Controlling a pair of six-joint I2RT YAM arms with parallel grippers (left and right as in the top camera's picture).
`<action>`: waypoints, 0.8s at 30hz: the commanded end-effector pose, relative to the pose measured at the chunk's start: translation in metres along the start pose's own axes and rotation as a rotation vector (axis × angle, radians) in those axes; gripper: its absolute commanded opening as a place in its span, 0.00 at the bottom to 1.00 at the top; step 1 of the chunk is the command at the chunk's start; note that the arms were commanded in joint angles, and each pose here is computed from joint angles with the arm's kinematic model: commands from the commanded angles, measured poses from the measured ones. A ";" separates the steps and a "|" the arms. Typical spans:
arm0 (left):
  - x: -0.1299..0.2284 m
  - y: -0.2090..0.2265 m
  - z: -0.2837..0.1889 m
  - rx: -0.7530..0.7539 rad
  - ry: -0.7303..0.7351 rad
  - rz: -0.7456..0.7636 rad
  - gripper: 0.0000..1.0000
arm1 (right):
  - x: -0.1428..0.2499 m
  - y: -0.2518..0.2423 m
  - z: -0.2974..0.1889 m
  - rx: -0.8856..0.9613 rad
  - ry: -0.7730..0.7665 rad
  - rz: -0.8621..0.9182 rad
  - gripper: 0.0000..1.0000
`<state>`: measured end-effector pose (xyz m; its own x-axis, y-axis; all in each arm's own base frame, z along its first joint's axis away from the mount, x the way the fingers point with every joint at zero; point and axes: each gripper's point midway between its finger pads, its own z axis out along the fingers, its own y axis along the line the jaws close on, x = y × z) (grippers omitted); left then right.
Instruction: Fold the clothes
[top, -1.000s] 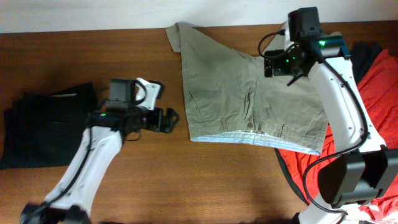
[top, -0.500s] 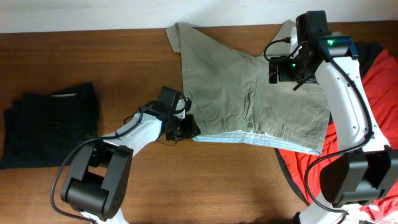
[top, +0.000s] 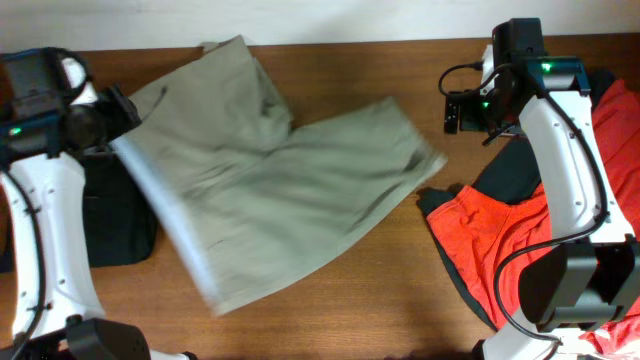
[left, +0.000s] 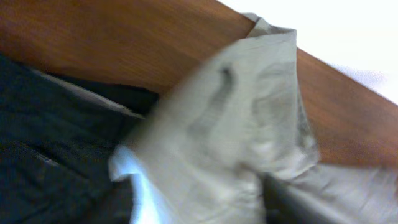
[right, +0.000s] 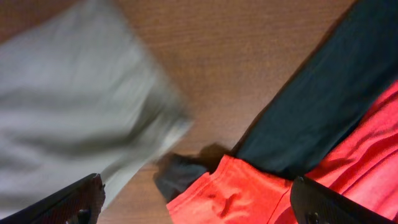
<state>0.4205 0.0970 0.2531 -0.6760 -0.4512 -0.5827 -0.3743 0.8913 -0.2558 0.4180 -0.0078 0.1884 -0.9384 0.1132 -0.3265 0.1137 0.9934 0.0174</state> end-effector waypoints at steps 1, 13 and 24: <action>0.041 0.008 0.016 -0.014 0.180 -0.006 0.99 | 0.007 0.004 -0.001 -0.017 0.024 0.006 0.99; 0.206 -0.017 0.067 -0.027 0.617 0.133 0.98 | 0.086 0.109 0.054 -0.532 0.211 -0.188 0.89; 0.145 -0.106 0.114 0.188 0.190 0.290 0.85 | 0.042 0.208 0.049 -0.525 -0.124 -0.430 0.99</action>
<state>0.3909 -0.0524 0.0858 -0.9297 -0.1776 -0.3226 -0.1041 0.9670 -0.2324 0.4135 0.2188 0.1336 -0.8034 -0.2780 -0.5266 -0.5105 0.7767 0.3689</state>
